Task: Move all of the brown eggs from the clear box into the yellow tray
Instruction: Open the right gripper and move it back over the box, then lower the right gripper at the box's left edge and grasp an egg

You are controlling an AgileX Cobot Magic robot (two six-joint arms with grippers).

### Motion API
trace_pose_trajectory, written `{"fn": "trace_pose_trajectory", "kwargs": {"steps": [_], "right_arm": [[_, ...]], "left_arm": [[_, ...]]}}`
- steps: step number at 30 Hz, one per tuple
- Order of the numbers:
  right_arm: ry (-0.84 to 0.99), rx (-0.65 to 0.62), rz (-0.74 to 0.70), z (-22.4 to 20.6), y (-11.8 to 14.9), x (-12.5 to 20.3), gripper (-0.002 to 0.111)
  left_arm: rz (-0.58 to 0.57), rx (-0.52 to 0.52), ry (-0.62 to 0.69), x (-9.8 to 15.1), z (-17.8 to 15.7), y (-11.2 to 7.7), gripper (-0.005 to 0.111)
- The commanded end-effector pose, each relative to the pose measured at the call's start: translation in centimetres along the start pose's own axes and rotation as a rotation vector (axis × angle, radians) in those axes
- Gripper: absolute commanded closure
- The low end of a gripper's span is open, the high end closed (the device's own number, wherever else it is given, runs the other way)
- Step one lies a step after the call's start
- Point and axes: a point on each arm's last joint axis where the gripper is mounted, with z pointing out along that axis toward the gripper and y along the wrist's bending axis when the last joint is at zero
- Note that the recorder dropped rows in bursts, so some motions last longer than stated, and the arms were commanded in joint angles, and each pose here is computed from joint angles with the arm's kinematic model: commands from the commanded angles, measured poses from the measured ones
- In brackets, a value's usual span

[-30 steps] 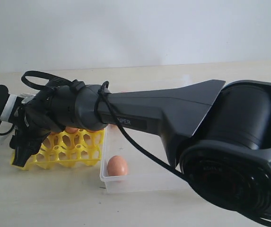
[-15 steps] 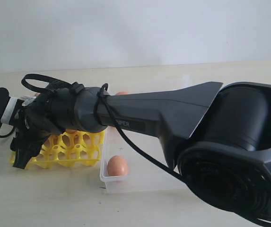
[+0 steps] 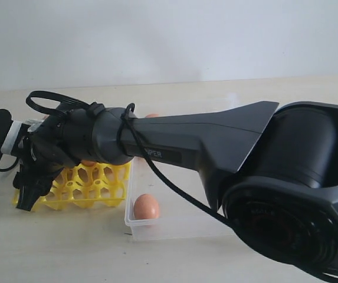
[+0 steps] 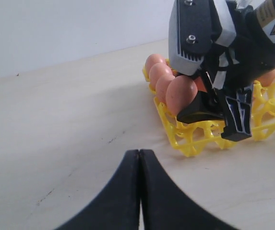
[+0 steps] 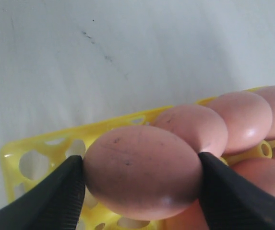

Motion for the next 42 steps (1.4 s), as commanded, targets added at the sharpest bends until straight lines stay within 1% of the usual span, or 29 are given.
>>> {"fn": "trace_pose_trajectory", "kwargs": {"steps": [1,4,8,9,17,20,22,23,24,25,26,27,29,31,33,35,37,39,42], "right_arm": [[0.005,0.005,0.005,-1.0,-0.5,-0.6,0.047],[-0.004,0.007,0.01,-1.4,-0.5,-1.0,0.046],[-0.002,0.003,0.016,-1.8,-0.2,-1.4,0.034],[0.002,-0.001,0.011,-1.8,0.0,-1.4,0.033],[0.018,-0.001,0.001,-2.8,0.0,-1.9,0.033],[0.066,-0.003,0.009,-6.1,-1.0,-2.9,0.034],[0.059,0.004,0.05,-9.2,-2.4,-3.9,0.043],[0.054,0.001,0.098,-10.6,-3.1,-4.1,0.052],[0.05,0.012,0.159,-12.6,-4.1,-4.5,0.071],[0.071,0.021,0.219,-15.0,-5.4,-4.4,0.095],[0.087,0.024,0.237,-16.3,-6.0,-4.3,0.108],[0.109,0.03,0.254,-17.9,-7.0,-4.0,0.106],[0.171,0.036,0.282,-19.7,-8.2,-3.0,0.103],[0.29,0.009,0.343,-20.7,-9.6,-0.8,0.094],[0.365,-0.044,0.395,-20.5,-9.8,0.7,0.084],[0.397,-0.114,0.468,-19.5,-9.9,2.3,0.074],[0.424,-0.21,0.577,-18.4,-9.8,4.3,0.063],[0.441,-0.293,0.661,-17.1,-9.6,6.3,0.056],[0.441,-0.335,0.753,-15.9,-9.4,8.5,0.053]], "left_arm": [[0.0,0.002,-0.016,-0.2,-0.1,0.0,0.107],[0.0,0.002,-0.016,-0.2,-0.1,0.0,0.107],[0.0,0.002,-0.016,-0.2,-0.1,0.0,0.107],[0.0,0.002,-0.016,-0.2,-0.1,0.0,0.107],[0.0,0.002,-0.016,-0.2,-0.1,0.0,0.107],[0.0,0.002,-0.016,-0.2,-0.1,0.0,0.107],[0.0,0.002,-0.016,-0.2,-0.1,0.0,0.107],[0.0,0.002,-0.016,-0.2,-0.1,0.0,0.107],[0.0,0.002,-0.016,-0.2,-0.1,0.0,0.107],[0.0,0.002,-0.016,-0.2,-0.1,0.0,0.107],[0.0,0.002,-0.016,-0.2,-0.1,0.0,0.107],[0.0,0.002,-0.016,-0.2,-0.1,0.0,0.107],[0.0,0.002,-0.016,-0.2,-0.1,0.0,0.107],[0.0,0.002,-0.016,-0.2,-0.1,0.0,0.107],[0.0,0.002,-0.016,-0.2,-0.1,0.0,0.107],[0.0,0.002,-0.016,-0.2,-0.1,0.0,0.107],[0.0,0.002,-0.016,-0.2,-0.1,0.0,0.107],[0.0,0.002,-0.016,-0.2,-0.1,0.0,0.107],[0.0,0.002,-0.016,-0.2,-0.1,0.0,0.107]]}}
